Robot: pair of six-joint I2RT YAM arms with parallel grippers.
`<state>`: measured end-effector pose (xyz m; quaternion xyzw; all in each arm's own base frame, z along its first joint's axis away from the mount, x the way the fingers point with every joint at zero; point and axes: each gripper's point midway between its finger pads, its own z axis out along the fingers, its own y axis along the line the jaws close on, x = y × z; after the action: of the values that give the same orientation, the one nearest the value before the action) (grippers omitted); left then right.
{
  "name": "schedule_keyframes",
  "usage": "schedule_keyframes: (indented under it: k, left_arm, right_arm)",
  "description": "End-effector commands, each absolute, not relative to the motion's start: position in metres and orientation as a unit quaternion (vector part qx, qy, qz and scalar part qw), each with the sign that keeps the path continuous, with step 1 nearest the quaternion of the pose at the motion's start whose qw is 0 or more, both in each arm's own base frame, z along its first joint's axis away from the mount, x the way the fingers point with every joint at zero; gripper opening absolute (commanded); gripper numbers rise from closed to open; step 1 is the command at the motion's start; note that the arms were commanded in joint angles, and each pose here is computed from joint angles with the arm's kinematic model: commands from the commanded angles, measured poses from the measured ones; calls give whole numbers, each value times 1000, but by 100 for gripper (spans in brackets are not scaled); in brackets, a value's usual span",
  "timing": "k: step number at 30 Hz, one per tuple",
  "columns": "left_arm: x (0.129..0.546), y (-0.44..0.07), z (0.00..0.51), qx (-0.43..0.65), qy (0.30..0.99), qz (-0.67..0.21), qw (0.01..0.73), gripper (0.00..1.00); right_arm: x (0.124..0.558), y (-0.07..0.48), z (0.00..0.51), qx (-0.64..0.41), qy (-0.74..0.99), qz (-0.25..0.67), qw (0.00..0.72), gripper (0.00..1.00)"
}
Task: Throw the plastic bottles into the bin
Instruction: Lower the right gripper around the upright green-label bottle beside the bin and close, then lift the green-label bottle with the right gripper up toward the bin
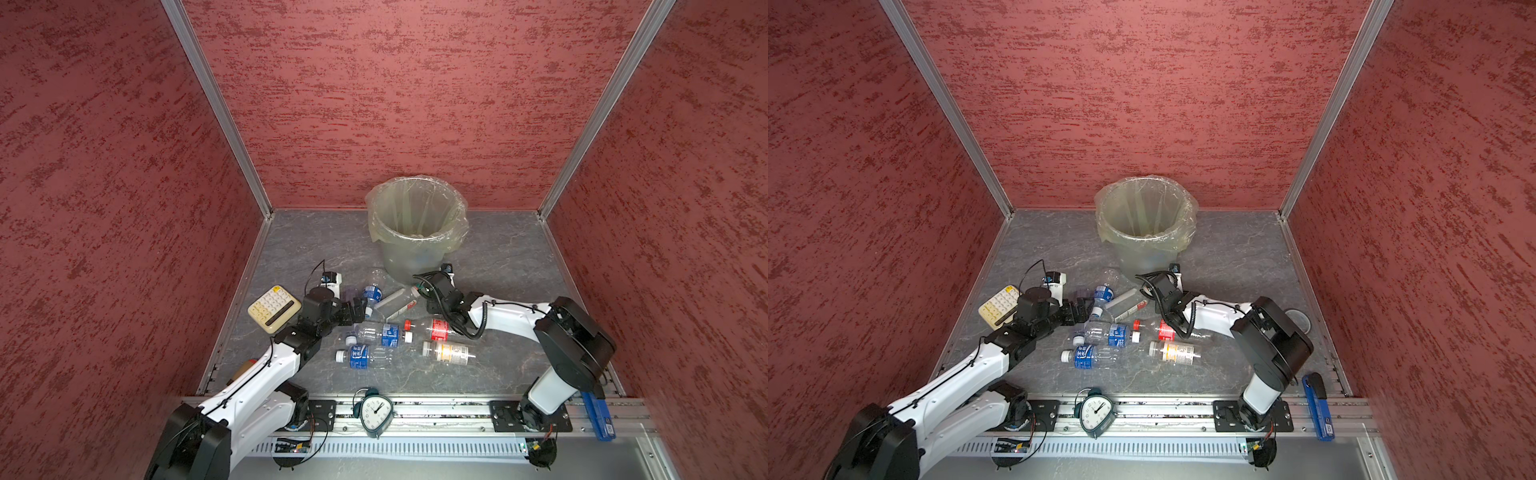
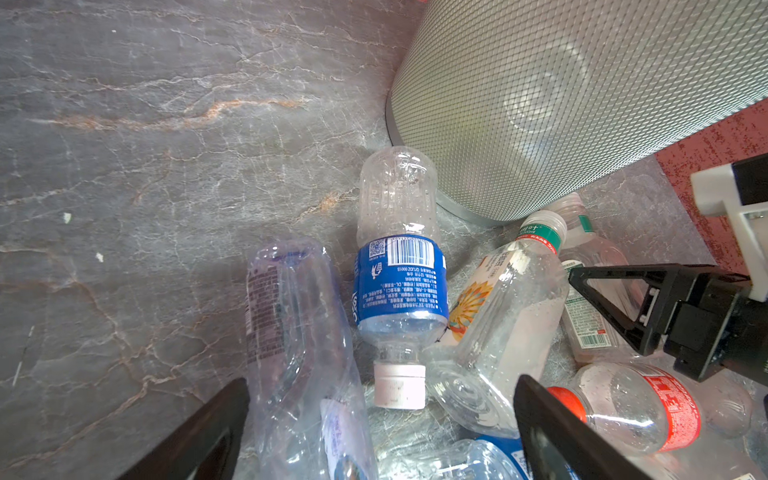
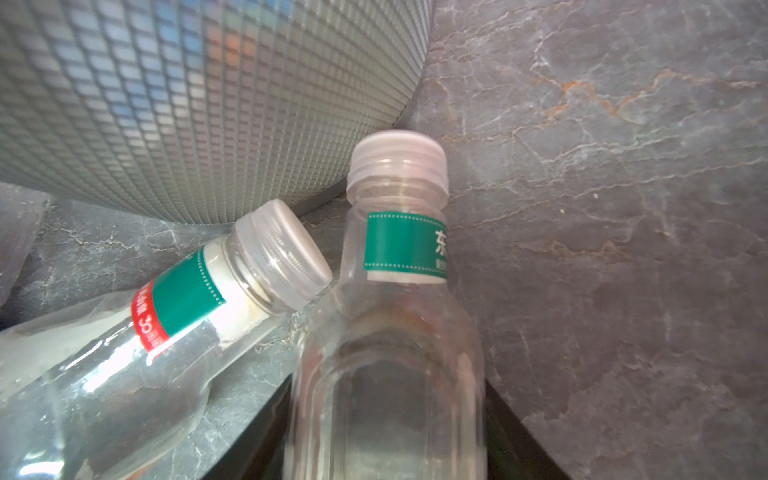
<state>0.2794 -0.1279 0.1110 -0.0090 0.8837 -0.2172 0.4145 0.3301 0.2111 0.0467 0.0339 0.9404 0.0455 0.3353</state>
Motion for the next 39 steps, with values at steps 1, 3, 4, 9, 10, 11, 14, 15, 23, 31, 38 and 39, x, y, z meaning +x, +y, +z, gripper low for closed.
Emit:
schedule_keyframes:
  k: [1,3,4,9,10,11,14,15,23,31,38,39]
  left_arm:
    - [285,-130,123,-10,874,-228,429,99]
    - [285,-130,123,-11,874,-228,428,99]
    - [285,-130,123,-10,874,-228,429,99]
    - [284,-130,125,-10,872,-232,432,99]
    - [284,-130,125,-9,871,-232,432,100]
    - [284,-131,125,-9,871,-233,433,99]
    - [284,-131,126,-7,869,-235,435,99]
    - [283,-131,127,-7,868,-236,436,99]
    - [281,-132,134,-2,860,-245,449,99]
    - [280,-133,134,0,859,-246,450,99]
    - [281,-133,131,-1,860,-245,447,99]
    - [282,-133,131,0,861,-245,446,99]
  right_arm:
    - [334,206,61,51,933,38,354,54]
    - [333,203,63,55,931,36,358,52]
    - [333,202,64,55,931,35,360,51]
    - [330,195,72,61,926,32,372,48]
    - [329,193,73,62,925,32,373,48]
    - [328,191,74,63,924,30,375,47]
    - [326,188,76,66,923,29,377,47]
    - [325,186,78,67,922,29,379,47]
    - [316,173,89,71,916,24,394,46]
    - [304,158,110,81,902,40,423,46]
    - [290,142,127,89,887,60,449,46]
    - [287,141,130,89,885,65,453,46]
